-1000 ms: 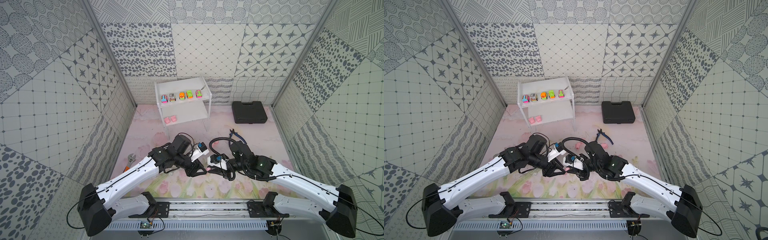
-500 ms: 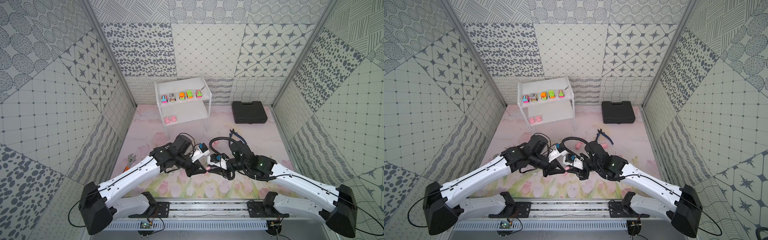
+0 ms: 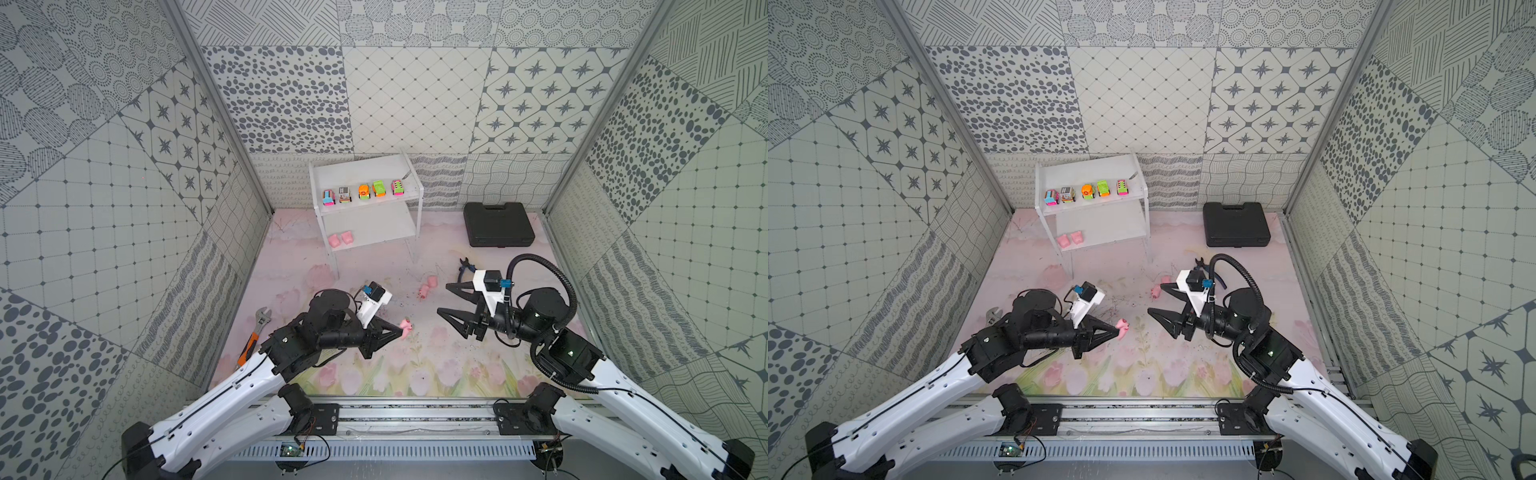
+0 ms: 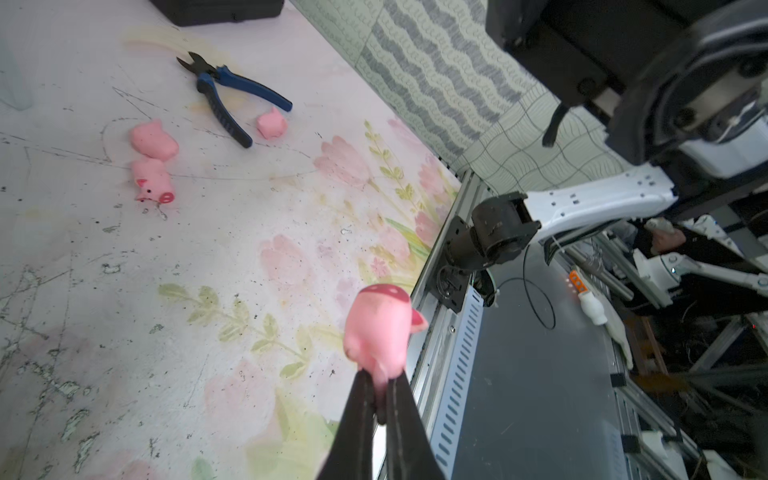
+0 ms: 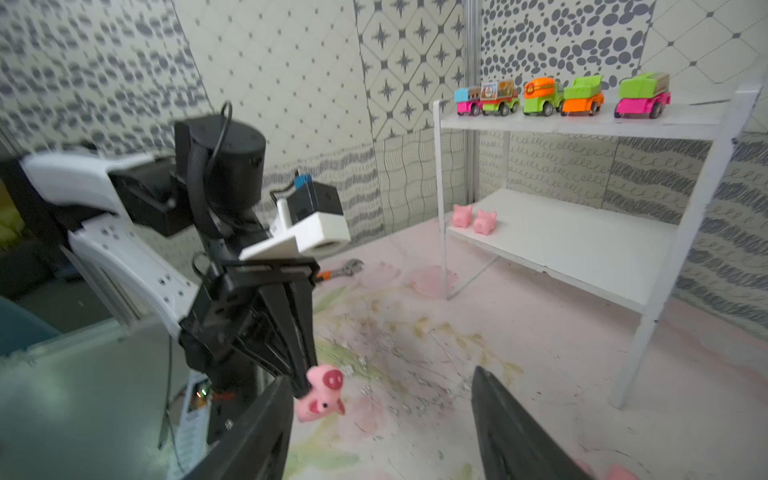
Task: Organize plastic toys on shelves
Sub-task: Pick up the plastic toy at the center of the board, then place the plastic toy on the shelf, then pick up the plastic toy at the center of the board.
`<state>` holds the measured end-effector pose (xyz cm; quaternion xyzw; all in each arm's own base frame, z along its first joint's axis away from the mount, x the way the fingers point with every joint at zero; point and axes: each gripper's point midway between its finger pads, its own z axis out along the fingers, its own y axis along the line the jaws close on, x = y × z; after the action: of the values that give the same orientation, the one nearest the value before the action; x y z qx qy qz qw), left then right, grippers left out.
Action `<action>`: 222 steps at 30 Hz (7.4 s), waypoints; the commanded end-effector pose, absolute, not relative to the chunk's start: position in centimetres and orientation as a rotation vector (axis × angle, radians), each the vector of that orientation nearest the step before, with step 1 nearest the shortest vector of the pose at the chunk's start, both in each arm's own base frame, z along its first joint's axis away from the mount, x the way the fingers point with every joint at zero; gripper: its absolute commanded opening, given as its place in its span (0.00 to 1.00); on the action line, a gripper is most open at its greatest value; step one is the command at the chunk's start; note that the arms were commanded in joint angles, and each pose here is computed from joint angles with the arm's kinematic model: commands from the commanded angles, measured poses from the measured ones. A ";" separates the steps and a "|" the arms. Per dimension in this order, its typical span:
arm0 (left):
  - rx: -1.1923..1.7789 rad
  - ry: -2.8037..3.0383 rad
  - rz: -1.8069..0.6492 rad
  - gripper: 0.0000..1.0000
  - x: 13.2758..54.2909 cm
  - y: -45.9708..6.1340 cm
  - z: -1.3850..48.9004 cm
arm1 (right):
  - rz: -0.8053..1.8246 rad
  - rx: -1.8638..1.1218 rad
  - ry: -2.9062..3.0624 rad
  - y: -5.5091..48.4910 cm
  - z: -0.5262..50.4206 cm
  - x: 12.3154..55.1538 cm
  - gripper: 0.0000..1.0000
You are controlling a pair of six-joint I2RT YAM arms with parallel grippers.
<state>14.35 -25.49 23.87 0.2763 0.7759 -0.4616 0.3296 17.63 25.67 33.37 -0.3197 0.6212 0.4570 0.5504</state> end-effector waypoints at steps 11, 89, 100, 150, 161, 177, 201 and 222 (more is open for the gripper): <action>-0.355 1.379 -1.642 0.04 21.7 -20.1 39.7 | 1.627 -0.397 1.533 30.5 37.9 19.8 0.61; -0.720 1.702 -0.844 0.84 20.0 -6.6 26.3 | 1.274 -0.423 1.740 35.1 31.1 26.4 0.01; -0.574 1.982 -0.402 0.85 17.3 -2.6 23.5 | 0.786 -0.458 1.751 39.4 25.1 34.7 0.02; -0.602 1.933 -0.410 0.84 15.2 0.2 23.1 | 0.436 -0.373 1.712 46.5 21.1 44.1 0.28; -0.591 1.942 -0.416 0.84 15.6 -0.5 22.9 | 0.487 -0.414 1.684 46.2 22.0 43.1 0.36; -0.591 1.943 -0.424 0.84 15.7 -0.7 22.8 | 0.596 -0.574 1.612 45.6 22.9 41.2 0.36; -0.479 1.935 -0.515 0.89 16.2 -2.9 23.2 | 0.569 -0.696 1.484 42.1 25.5 39.5 0.40; -0.533 2.021 -1.049 0.95 21.8 -16.5 14.1 | 0.750 -0.195 2.153 18.7 13.5 28.8 0.99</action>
<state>19.68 -11.99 10.83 -0.1797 0.8576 -0.2769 0.3944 29.34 19.20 14.04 -0.1196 0.8514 0.2561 0.4417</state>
